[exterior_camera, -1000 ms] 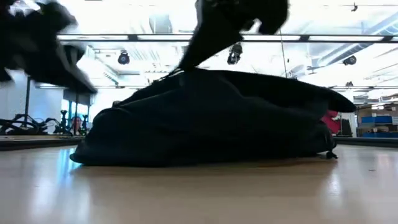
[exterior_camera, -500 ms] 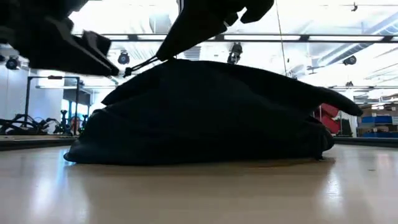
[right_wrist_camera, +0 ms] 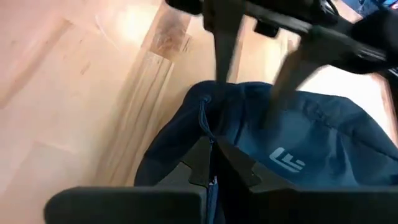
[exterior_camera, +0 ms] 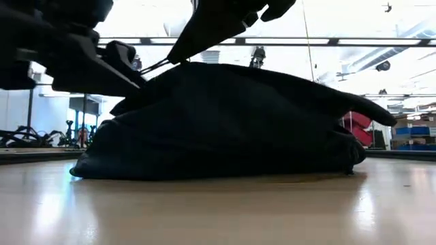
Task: Unpack backpack
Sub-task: Close the blue backpack
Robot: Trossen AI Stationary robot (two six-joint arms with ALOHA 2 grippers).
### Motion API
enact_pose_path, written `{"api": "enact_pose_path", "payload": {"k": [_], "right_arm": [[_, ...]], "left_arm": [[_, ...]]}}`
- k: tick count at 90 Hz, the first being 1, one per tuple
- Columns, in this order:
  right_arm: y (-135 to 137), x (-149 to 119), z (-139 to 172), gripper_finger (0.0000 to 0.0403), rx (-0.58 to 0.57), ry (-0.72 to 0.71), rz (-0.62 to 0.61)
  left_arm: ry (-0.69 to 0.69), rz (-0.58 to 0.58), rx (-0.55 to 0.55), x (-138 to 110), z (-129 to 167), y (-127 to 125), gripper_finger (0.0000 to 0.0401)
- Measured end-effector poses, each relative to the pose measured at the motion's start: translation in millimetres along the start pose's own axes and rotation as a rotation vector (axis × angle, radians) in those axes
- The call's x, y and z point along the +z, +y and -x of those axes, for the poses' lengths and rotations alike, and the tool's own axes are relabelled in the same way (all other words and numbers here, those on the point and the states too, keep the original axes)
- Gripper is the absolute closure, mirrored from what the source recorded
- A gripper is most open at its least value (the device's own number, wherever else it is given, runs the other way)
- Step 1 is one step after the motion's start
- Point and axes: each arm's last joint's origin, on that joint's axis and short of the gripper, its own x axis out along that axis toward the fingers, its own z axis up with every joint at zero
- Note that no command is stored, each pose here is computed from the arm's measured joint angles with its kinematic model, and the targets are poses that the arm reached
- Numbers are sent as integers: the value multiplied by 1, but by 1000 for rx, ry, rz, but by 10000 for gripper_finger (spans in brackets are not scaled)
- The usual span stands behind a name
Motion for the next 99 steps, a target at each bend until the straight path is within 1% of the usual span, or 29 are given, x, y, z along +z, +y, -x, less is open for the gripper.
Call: {"api": "enact_pose_path", "payload": {"k": [13, 21, 24, 28, 37, 42, 48, 54, 64, 68, 74, 82, 90, 99], "right_arm": [[0, 1, 0, 403, 16, -7, -1], [1, 1, 0, 403, 22, -9, 3], [1, 1, 0, 403, 22, -9, 4], [1, 1, 0, 403, 22, -10, 6], [0, 2, 0, 403, 19, -24, 28], [3, 3, 1, 403, 18, -31, 56], [9, 1, 1, 403, 21, -29, 84], [16, -4, 1, 403, 34, -18, 97], [36, -17, -1, 403, 52, -2, 126], [40, -22, 0, 403, 47, 13, 119], [38, -28, 7, 403, 34, 40, 95], [33, -30, 21, 403, 2, 16, 60], [34, -41, 33, 403, 15, 40, 49], [29, -56, 46, 403, 18, 74, 6]], "left_arm": [[-2, 14, 13, -1, -5, 2, 220], [13, -1, 11, -5, -7, 0, 233], [18, -16, 5, -6, -8, 0, 246], [24, -41, -18, -7, -9, -2, 273], [35, -49, -28, -11, -9, -3, 365], [50, -55, 5, -14, -8, -2, 385], [90, -55, 49, -21, -4, 1, 393], [118, -46, 64, -31, 5, 5, 398], [96, 10, 83, -45, 27, 17, 399], [77, 38, 99, -52, 37, 23, 400], [52, 64, 144, -66, 53, 32, 400], [-21, 114, 174, -78, 70, 42, 400], [-104, 146, 178, -81, 83, 49, 400], [-146, 142, 194, -79, 95, 56, 401]]}}
